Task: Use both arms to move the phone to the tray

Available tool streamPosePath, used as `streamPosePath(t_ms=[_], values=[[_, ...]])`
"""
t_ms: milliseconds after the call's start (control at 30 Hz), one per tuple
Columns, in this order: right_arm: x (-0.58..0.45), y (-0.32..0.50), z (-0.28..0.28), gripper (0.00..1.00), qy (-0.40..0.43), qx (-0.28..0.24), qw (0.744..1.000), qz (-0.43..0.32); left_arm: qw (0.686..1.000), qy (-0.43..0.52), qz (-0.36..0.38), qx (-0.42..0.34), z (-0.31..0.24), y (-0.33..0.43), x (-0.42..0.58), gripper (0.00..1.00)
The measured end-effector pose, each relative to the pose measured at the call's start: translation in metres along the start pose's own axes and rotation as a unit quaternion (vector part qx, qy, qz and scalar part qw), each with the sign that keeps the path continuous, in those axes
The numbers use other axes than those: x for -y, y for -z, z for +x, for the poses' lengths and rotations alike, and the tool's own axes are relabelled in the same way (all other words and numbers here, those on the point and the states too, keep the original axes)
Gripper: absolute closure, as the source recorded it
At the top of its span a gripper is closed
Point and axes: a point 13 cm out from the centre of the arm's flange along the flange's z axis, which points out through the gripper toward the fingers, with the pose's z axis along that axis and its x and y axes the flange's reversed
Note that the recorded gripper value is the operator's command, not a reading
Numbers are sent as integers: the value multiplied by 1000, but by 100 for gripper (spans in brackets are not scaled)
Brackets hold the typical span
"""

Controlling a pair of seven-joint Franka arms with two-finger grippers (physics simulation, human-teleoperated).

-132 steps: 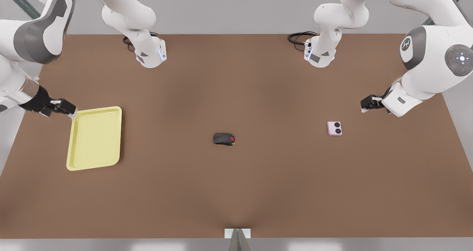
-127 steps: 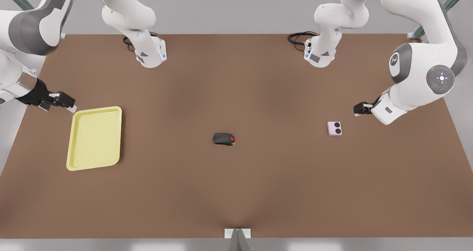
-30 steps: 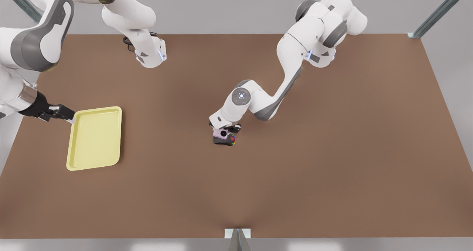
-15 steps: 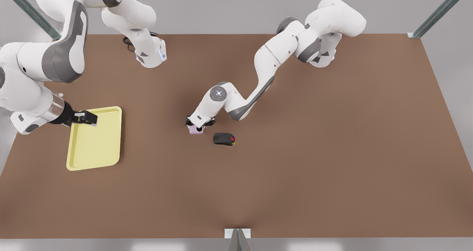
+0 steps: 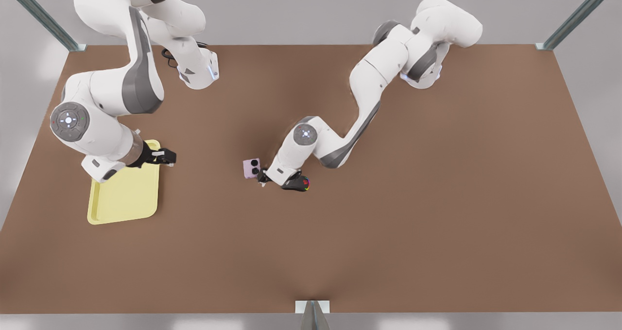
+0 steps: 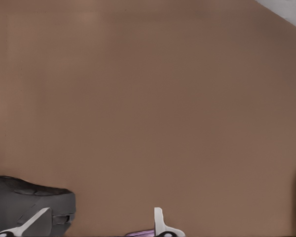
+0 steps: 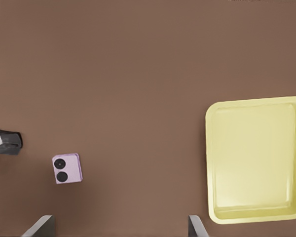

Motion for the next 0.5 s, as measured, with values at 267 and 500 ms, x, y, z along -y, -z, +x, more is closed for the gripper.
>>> streamPosePath(t_ms=[267,500], values=[[-178,-116,28,0,129,-32,991,16,977,119,-177,28,-248,308,-339,0],[-186,-223,36,0,146,-5,989,29,988,-4,-157,-11,-164,447,-352,0]])
